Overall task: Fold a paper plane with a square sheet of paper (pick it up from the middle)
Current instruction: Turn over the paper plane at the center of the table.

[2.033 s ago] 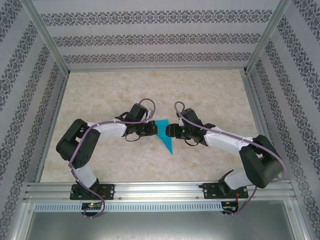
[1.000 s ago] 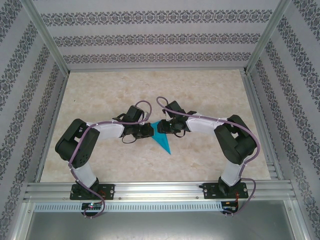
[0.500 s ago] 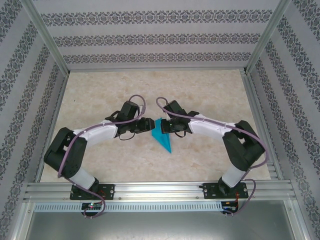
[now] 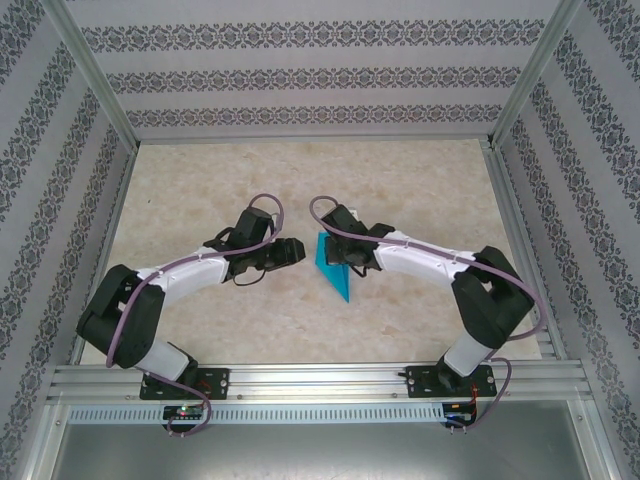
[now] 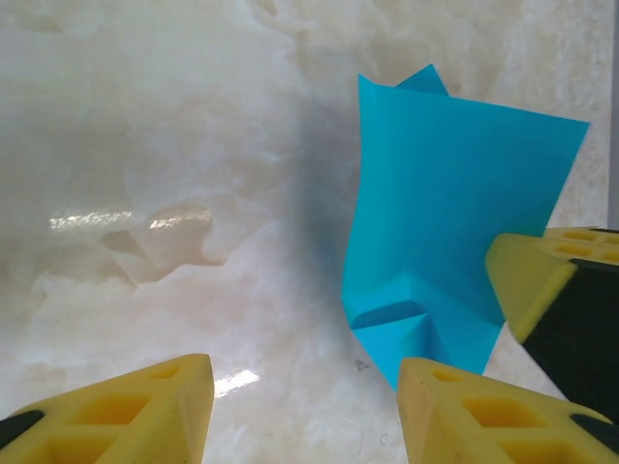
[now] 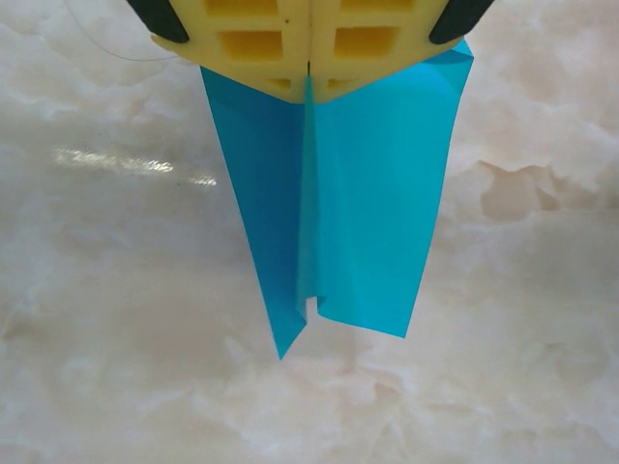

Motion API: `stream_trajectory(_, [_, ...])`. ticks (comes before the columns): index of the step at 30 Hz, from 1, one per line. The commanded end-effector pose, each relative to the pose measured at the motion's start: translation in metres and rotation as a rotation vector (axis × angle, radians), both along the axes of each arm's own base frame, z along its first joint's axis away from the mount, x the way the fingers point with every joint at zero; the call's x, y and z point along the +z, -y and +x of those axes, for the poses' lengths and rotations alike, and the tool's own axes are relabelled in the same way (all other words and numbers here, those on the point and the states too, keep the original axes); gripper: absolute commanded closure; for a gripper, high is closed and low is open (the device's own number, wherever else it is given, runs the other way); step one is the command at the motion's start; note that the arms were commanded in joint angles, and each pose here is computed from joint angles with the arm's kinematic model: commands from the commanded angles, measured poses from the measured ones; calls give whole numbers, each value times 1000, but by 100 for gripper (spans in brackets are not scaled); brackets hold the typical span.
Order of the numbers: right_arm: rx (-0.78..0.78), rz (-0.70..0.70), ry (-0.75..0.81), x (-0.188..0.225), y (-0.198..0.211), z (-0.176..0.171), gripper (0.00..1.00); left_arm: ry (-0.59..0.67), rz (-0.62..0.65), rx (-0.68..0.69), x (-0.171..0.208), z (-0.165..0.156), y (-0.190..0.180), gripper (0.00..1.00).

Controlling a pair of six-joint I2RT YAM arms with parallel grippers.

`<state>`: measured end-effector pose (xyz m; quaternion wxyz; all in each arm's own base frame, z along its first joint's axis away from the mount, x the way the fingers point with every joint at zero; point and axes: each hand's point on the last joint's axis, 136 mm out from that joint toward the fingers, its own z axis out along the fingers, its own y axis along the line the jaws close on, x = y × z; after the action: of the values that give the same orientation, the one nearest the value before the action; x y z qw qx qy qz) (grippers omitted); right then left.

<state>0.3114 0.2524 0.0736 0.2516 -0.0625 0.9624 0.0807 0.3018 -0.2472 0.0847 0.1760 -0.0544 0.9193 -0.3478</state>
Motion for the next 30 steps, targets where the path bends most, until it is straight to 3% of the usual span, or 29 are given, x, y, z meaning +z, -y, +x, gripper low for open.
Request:
stream_trajectory(1, [-33,-33,-6,-8,-3,4,93,-2,-30,16,-3,5,2,48])
stream_trajectory(7, [-30,-89,-59,-29,-6,0,91,-27,-22,17,-14,4,2,49])
stream_trajectory(11, [-8,-64,-73,-30,-15,-3,81,-31,-20,18,-16,4,2,49])
stream_trajectory(24, [17,81,-53,3,-24,-8,69,-55,-61,-15,-23,0,18,58])
stream_trajectory(30, [-12,90,5,24,-10,-9,55,-59,-62,-13,-25,0,19,56])
